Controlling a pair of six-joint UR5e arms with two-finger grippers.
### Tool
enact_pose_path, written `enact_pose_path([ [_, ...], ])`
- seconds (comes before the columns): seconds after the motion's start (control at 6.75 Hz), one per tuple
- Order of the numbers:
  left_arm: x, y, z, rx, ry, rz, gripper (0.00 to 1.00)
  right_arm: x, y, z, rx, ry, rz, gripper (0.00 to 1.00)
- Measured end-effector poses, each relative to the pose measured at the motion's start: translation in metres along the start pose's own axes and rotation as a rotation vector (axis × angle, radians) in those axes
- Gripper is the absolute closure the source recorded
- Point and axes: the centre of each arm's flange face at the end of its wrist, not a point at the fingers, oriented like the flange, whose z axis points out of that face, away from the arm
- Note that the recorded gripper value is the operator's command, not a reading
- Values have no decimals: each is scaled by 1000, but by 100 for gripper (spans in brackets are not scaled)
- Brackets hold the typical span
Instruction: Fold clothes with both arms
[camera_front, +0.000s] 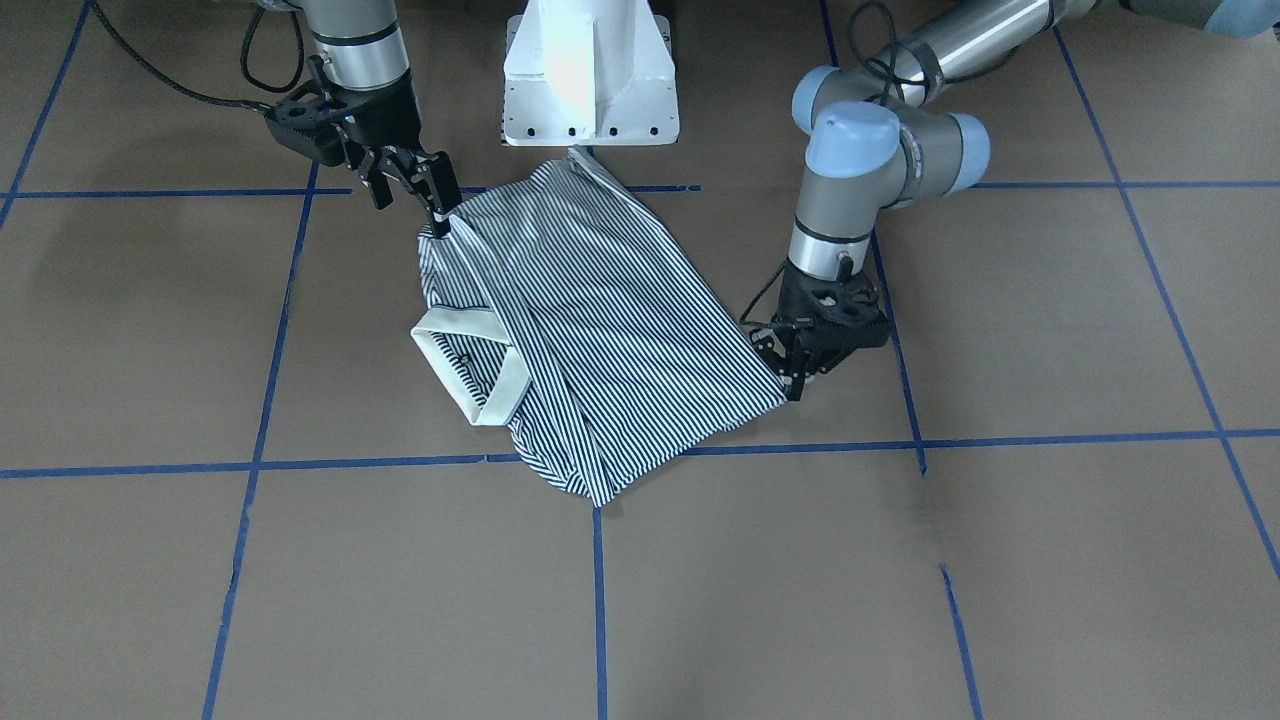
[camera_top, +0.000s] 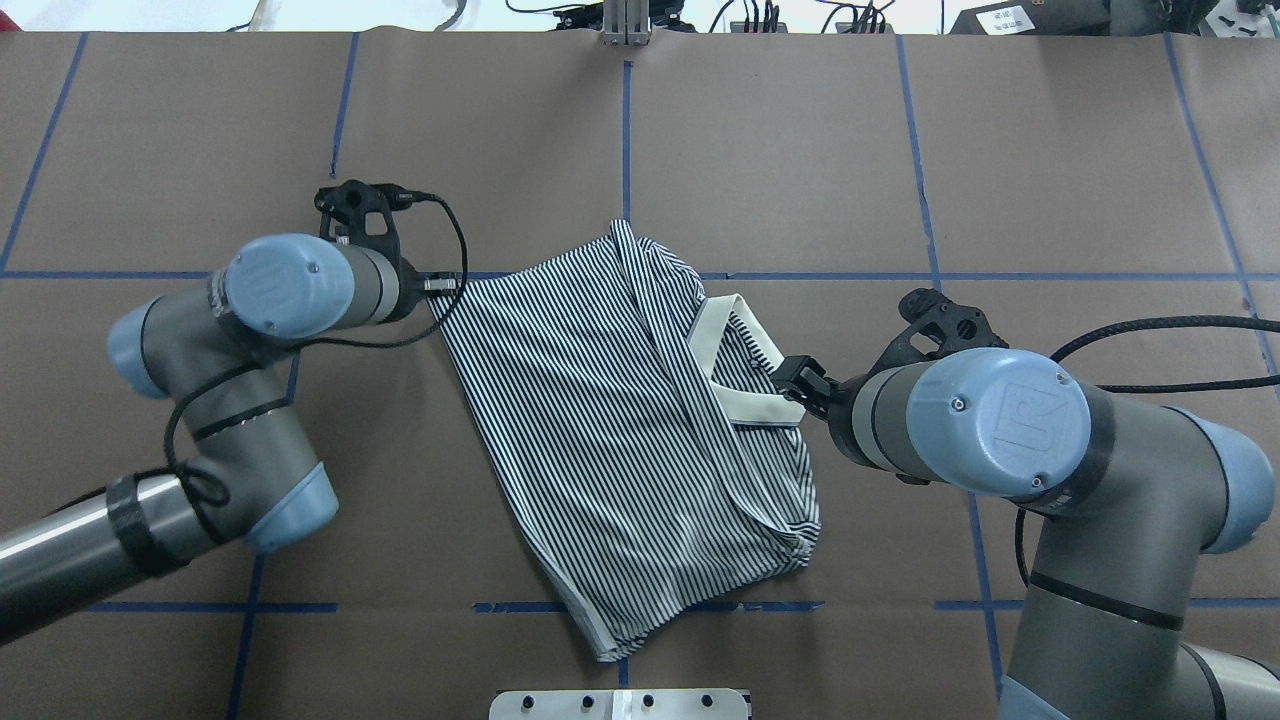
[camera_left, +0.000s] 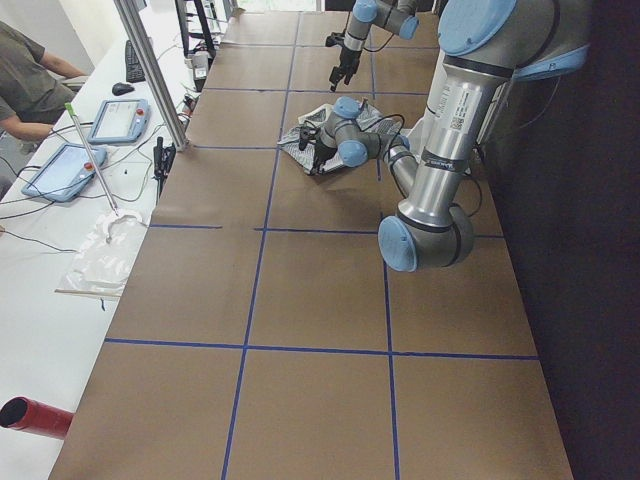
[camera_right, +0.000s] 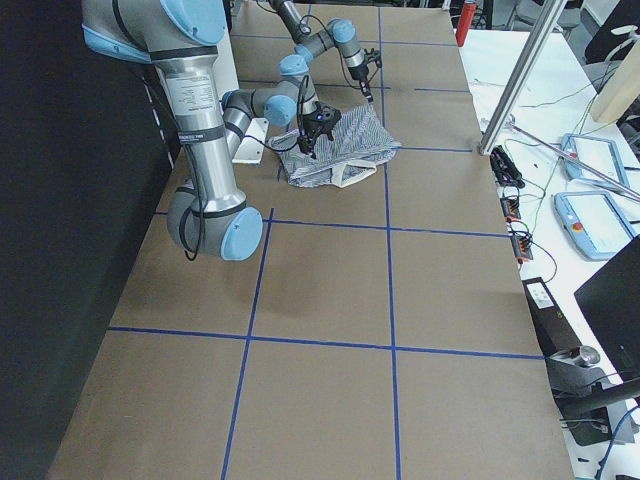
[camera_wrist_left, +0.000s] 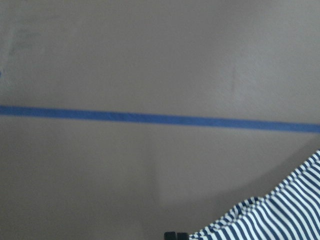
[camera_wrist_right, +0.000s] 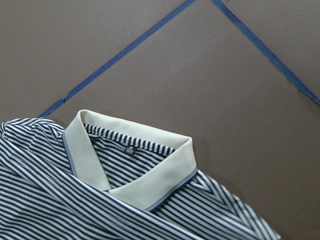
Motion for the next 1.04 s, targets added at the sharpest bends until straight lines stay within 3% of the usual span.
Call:
enact_pose_path([
  [0.15, 0, -49, 31, 43, -6, -17, 65, 0, -1, 1, 4, 2, 2, 0],
  [0.3, 2, -91, 43, 57, -5, -22, 56, 0, -1, 3, 6, 4, 2, 0],
  [0.44, 1, -114, 42, 52, 18, -12, 53, -3, 1, 4, 5, 3, -1, 0],
  [0.74, -2, -118, 10, 37, 107, 3, 52, -30, 16, 19, -3, -7, -10, 0],
  [0.89, -12, -106, -16, 11, 163, 10, 51, -49, 27, 36, -6, 2, -45, 0],
  [1.04, -23, -95, -37, -12, 201, 15, 51, -65, 43, 50, -16, 14, -142, 0],
])
